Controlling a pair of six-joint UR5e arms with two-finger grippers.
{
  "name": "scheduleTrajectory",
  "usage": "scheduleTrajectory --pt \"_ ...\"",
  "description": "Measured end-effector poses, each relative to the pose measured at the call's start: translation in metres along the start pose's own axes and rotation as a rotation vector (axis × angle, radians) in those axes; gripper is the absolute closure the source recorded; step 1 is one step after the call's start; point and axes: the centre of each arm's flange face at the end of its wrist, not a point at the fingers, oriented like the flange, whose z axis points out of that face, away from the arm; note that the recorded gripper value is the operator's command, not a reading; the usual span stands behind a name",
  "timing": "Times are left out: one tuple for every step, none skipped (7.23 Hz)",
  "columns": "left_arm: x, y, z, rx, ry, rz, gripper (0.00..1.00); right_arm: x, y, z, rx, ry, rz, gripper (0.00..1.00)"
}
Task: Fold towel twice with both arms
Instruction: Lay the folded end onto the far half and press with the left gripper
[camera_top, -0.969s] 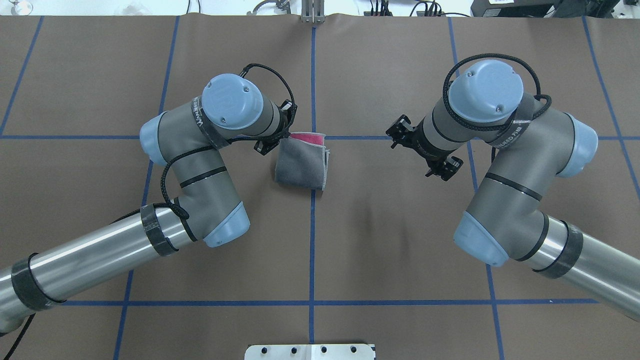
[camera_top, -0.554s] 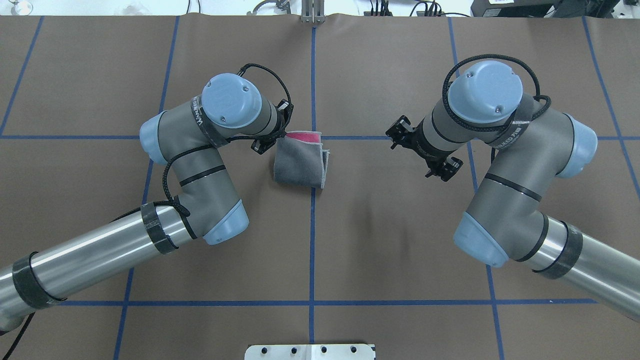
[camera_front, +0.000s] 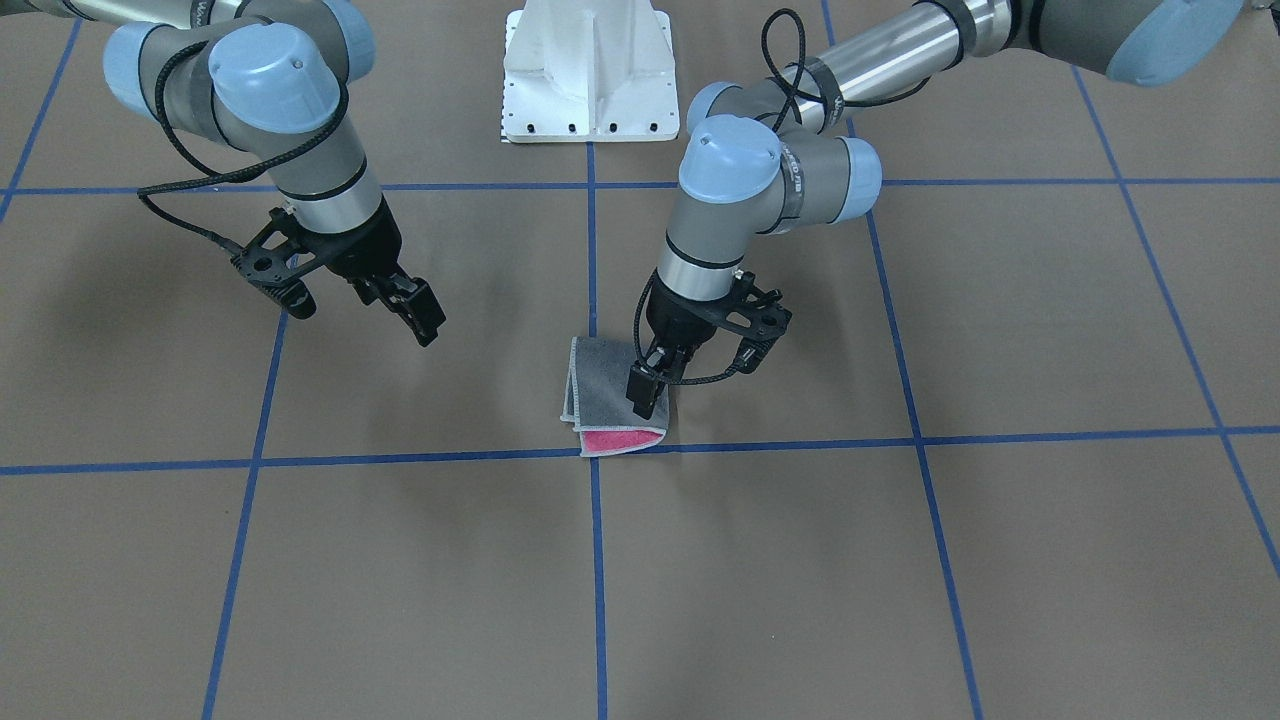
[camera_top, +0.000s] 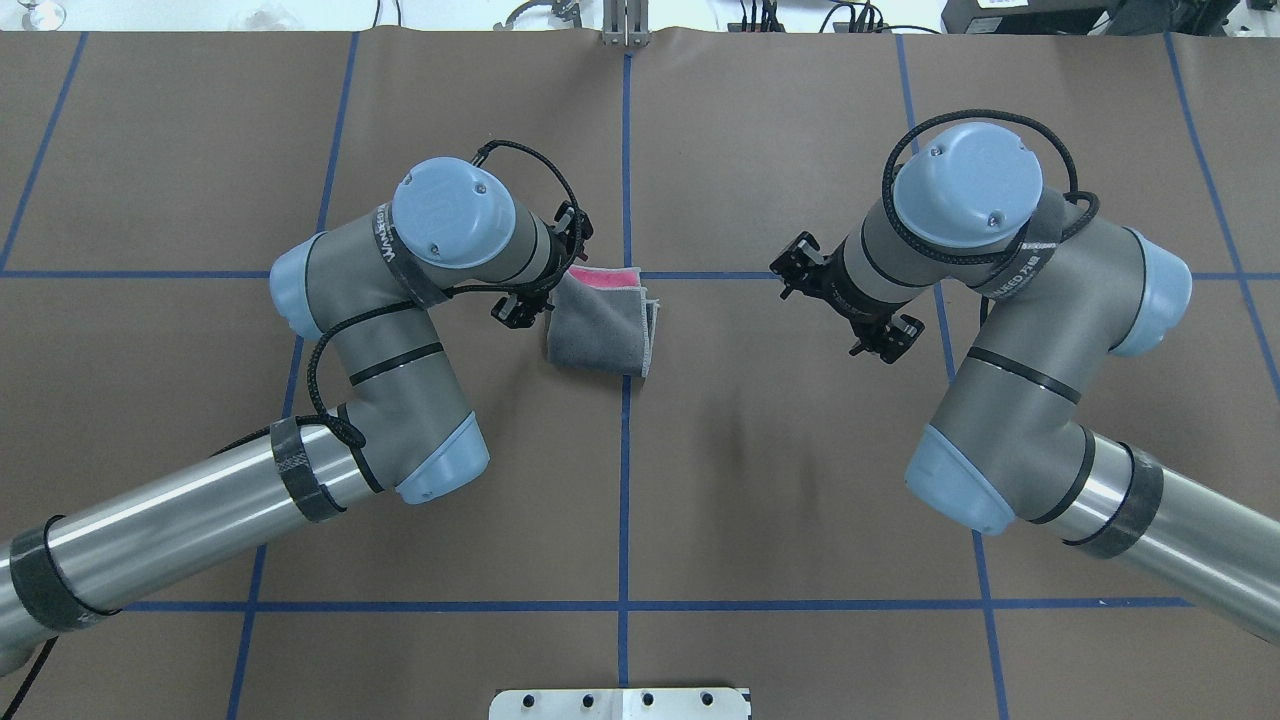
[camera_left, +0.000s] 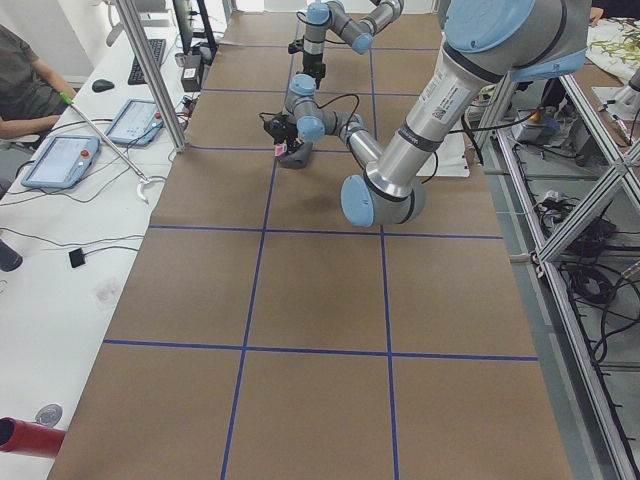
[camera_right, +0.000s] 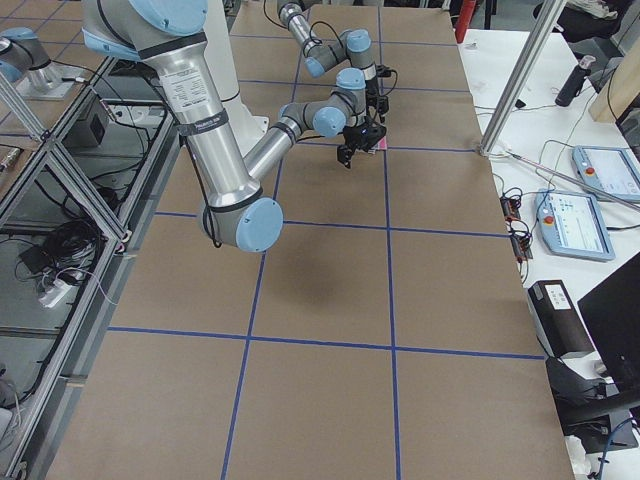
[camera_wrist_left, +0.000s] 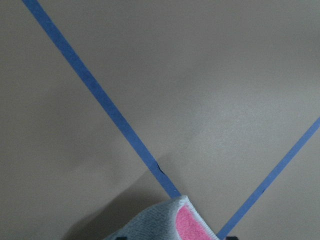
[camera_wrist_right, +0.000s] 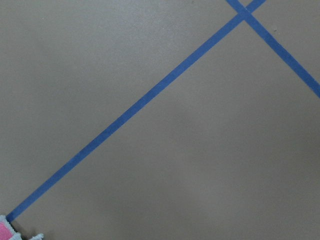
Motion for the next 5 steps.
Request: scheduleTrajectory --pt "-0.005 0.007 0.003 -0.008 -0.007 -0.005 0.27 0.000 0.000 0.000 0.000 0.000 0.000 0.00" --pt "-0.011 0.017 0.006 -0.017 -0.015 -0.005 0.27 0.000 0.000 0.000 0.000 0.000 0.000 0.00" --pt "-0.015 0.023 0.009 -0.022 -0.022 -0.002 0.27 0.000 0.000 0.000 0.000 0.000 0.000 0.00" --pt "-0.023 0.026 0.014 -0.024 -0.034 0.002 0.27 0.000 0.000 0.000 0.000 0.000 0.000 0.00" --pt "-0.031 0.028 0.019 -0.025 -0.047 0.007 0.27 0.001 0.000 0.000 0.000 0.000 0.000 0.00"
